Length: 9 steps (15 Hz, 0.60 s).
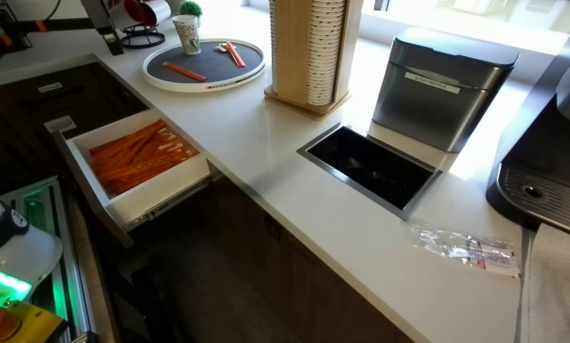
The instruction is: Pick up the object from the tray and put it in the drawer
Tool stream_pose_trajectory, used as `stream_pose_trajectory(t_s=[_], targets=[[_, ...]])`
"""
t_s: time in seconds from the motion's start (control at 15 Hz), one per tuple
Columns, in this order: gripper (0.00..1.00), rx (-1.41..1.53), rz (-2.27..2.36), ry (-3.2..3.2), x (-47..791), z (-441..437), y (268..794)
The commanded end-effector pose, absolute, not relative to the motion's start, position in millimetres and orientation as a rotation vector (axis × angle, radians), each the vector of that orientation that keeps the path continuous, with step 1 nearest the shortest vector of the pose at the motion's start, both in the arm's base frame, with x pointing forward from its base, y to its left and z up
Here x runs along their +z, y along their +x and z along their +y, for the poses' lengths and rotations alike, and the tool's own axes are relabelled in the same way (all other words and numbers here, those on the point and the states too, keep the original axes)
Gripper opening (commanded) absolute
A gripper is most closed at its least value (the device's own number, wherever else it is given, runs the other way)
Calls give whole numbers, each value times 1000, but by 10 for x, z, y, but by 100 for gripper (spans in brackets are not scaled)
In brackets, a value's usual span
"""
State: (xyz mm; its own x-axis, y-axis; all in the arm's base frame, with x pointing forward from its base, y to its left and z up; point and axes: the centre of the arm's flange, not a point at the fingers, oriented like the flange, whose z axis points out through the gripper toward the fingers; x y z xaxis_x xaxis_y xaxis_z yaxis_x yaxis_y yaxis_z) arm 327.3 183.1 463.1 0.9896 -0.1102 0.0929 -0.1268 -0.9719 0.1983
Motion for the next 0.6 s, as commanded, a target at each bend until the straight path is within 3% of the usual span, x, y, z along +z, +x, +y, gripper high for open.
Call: stream_pose_trajectory(t_s=[0.0, 0.53], targets=[[100, 144, -185, 2964, 4643, 1746, 3446], [100, 559, 225, 3123, 4833, 1299, 4002]])
